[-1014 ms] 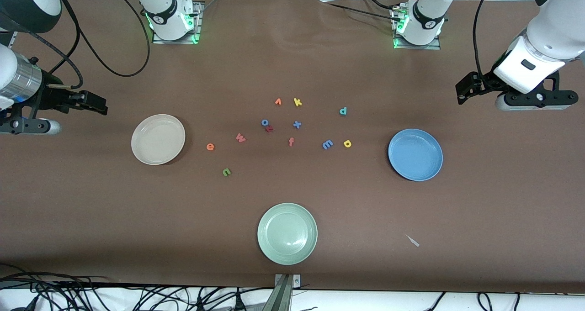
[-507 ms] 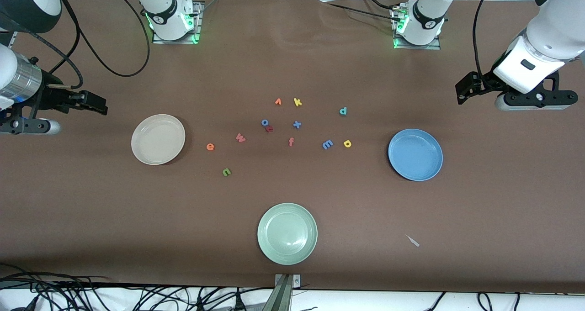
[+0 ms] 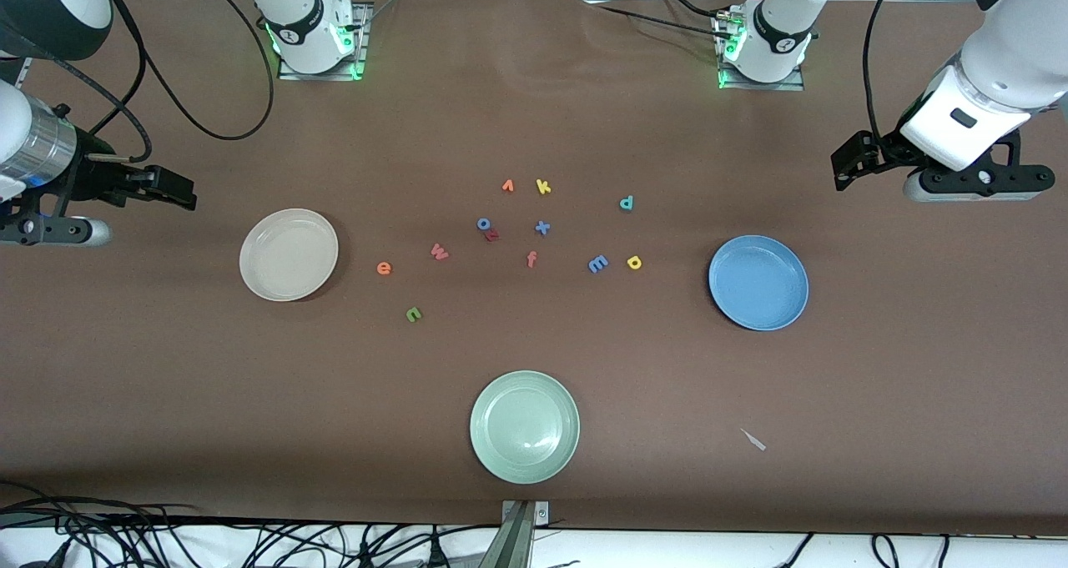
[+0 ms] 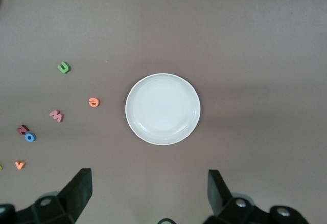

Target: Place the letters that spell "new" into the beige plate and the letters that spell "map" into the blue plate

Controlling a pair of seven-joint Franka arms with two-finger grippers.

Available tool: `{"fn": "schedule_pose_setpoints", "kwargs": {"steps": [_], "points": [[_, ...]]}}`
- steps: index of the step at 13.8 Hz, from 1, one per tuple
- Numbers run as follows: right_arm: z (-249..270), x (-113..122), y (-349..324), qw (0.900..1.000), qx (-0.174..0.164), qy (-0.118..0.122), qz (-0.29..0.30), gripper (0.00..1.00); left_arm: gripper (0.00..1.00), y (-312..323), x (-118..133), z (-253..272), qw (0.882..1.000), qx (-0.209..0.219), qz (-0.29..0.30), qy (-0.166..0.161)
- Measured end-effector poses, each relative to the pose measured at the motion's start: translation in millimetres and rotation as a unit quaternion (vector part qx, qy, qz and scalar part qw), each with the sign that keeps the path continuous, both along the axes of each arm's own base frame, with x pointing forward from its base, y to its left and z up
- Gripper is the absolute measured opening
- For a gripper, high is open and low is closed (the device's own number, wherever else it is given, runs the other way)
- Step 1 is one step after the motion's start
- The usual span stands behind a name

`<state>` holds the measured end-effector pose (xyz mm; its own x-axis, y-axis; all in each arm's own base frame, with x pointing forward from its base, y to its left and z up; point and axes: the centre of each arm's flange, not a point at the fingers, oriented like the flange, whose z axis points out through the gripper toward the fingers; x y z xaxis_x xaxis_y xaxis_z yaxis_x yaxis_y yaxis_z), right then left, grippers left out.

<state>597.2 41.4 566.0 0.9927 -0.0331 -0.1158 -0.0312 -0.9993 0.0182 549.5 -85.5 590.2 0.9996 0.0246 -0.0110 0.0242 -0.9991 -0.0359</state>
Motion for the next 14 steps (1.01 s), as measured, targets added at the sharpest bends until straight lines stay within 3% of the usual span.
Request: {"fn": "schedule_pose_setpoints", "kwargs": {"steps": [14], "points": [[0.2,-1.2,15.1,1.000,0.002,0.000,0.012,1.00,1.00,-0.3,-0.9,-0.7,1.000,0.001,0.000,0.004]]}}
